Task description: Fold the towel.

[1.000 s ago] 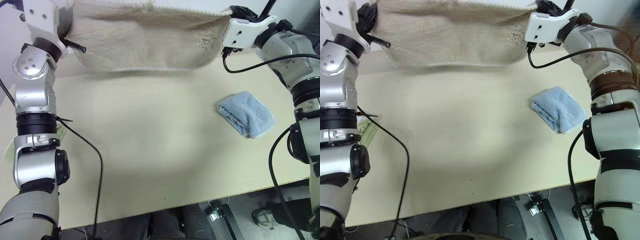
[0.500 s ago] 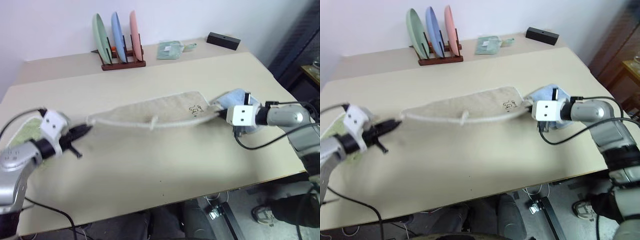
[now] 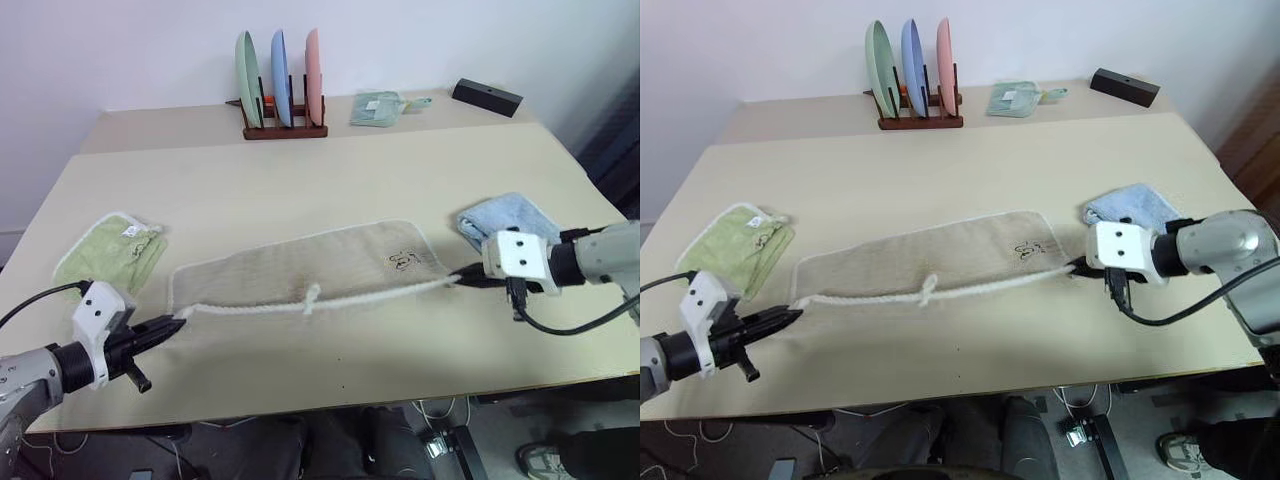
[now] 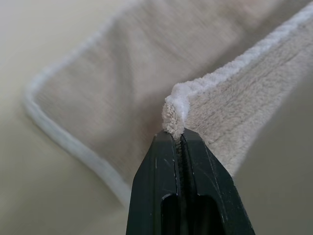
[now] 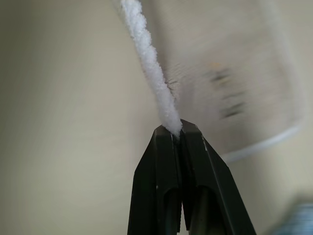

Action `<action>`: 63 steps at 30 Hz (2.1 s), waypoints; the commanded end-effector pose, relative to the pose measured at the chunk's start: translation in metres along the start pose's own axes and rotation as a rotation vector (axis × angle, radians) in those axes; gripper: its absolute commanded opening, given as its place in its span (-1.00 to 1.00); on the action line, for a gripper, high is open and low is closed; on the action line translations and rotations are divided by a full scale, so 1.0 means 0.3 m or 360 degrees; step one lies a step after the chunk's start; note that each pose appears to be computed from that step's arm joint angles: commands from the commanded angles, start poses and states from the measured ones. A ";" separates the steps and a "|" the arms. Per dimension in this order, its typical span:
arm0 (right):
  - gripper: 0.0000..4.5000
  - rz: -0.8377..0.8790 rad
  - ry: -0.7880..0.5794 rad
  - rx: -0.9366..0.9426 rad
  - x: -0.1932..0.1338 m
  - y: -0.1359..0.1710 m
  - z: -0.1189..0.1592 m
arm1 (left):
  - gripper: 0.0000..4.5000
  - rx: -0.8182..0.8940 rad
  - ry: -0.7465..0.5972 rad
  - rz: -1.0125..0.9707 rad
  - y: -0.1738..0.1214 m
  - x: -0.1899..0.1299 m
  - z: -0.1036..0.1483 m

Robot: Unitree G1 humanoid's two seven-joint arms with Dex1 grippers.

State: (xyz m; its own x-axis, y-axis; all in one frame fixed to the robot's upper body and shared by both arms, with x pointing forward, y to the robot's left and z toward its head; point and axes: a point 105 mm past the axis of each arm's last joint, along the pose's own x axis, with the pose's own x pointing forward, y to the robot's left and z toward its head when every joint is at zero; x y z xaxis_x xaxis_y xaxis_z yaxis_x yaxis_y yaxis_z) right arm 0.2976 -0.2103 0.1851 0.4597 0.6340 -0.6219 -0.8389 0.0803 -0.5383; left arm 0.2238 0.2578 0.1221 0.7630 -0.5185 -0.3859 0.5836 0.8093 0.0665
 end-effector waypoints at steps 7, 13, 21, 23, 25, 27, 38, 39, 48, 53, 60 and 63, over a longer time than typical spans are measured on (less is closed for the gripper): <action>-0.99 -0.0338 0.0011 -0.0280 0.097 -0.234 -0.002 | -1.00 0.0062 -0.0107 0.0273 0.122 0.054 0.023; -0.99 -0.0370 -0.0013 -0.0343 0.195 -0.285 -0.005 | -1.00 0.0098 -0.0109 0.0382 0.177 0.094 0.020; -0.99 -0.0414 -0.0042 -0.0362 0.273 -0.303 -0.009 | -1.00 0.0080 -0.0070 0.0426 0.195 0.124 -0.010; -0.99 -0.0433 -0.0046 -0.0348 0.283 -0.306 -0.013 | -1.00 0.0065 -0.0049 0.0436 0.199 0.125 -0.023; -0.88 -0.0423 -0.0029 -0.0321 0.287 -0.303 -0.026 | -1.00 -0.0006 -0.0050 0.0436 0.201 0.124 -0.033; -0.58 -0.0447 -0.0002 -0.0312 0.284 -0.307 -0.041 | -0.71 -0.0082 -0.0079 0.0474 0.214 0.119 -0.036; 0.97 -0.0862 0.0207 -0.0343 0.124 -0.355 -0.137 | 0.77 0.0073 -0.0217 0.0955 0.297 0.077 0.006; 0.99 -0.0913 0.0084 -0.0062 0.081 -0.343 -0.132 | 0.79 0.0084 -0.0306 0.0961 0.282 0.084 0.045; 0.99 -0.0472 -0.0501 0.1412 0.062 0.032 -0.036 | 0.79 0.0273 -0.0554 0.0279 -0.006 0.253 0.214; 0.99 -0.0484 -0.0536 0.1917 0.131 0.106 -0.036 | 0.79 0.0279 -0.0567 -0.0208 -0.162 0.296 0.237; 0.99 -0.0742 -0.0540 0.2496 0.232 0.074 -0.079 | 0.79 0.0308 -0.0570 -0.0483 -0.269 0.325 0.256; 0.99 -0.0854 -0.0619 0.2726 0.246 0.031 -0.096 | 0.79 0.0294 -0.0576 -0.0496 -0.278 0.333 0.257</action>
State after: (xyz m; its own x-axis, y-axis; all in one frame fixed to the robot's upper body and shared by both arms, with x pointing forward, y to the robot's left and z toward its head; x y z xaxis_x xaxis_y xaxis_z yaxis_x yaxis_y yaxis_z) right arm 0.3280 -0.1742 0.1128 0.8419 0.4342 -0.3203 -0.1544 0.7627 0.6281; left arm 0.2752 0.1226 0.1420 0.5904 -0.8011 -0.0979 0.8037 0.5726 0.1615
